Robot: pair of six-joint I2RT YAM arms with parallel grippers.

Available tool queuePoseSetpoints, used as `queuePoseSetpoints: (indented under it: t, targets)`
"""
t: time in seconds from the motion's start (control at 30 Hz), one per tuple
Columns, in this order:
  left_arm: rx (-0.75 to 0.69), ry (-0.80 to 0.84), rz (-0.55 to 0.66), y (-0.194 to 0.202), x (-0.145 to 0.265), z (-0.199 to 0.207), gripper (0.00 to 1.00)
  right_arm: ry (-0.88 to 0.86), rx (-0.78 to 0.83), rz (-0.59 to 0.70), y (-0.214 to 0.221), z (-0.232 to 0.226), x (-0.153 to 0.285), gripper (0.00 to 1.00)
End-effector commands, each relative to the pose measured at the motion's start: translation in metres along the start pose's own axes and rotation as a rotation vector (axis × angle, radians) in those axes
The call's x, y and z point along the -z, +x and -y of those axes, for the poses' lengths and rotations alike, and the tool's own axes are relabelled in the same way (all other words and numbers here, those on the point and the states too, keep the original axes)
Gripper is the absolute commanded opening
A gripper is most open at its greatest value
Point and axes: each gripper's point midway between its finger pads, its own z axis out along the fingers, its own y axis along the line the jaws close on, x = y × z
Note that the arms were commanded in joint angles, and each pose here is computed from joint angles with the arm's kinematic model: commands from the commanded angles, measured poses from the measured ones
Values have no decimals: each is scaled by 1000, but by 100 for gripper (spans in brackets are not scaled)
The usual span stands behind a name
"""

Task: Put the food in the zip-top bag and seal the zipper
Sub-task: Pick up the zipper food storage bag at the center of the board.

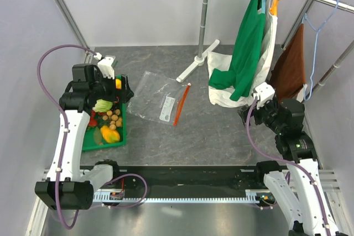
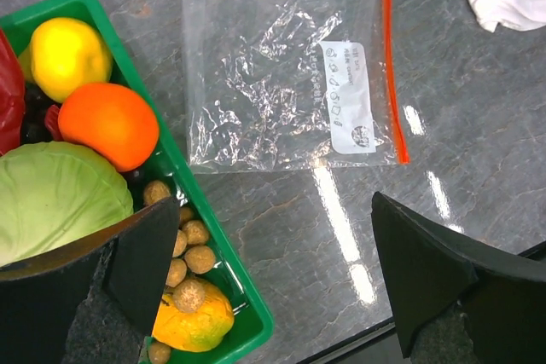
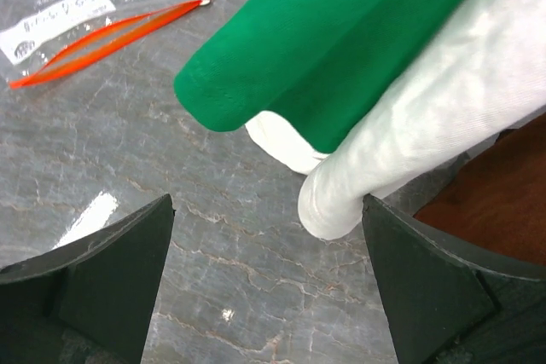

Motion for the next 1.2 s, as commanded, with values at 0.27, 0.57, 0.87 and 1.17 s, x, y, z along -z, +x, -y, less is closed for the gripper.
queuePoseSetpoints:
  t: [0.27,0.57,0.87,1.17]
  targets:
    - [-373,-4,-103,-8,-58,50,100,-97,144,-68,32,-12,-9,98]
    - [-328,116,-227,9,-135,115,75,-154,223,-171,67,-14,-20,98]
    - [-356,110,-323,35,-195,153,46,-198,238,-220,86,-19,-25,98]
    - [-288,112,-453,80,-227,156,38,-284,291,-147,86,-39,-18,98]
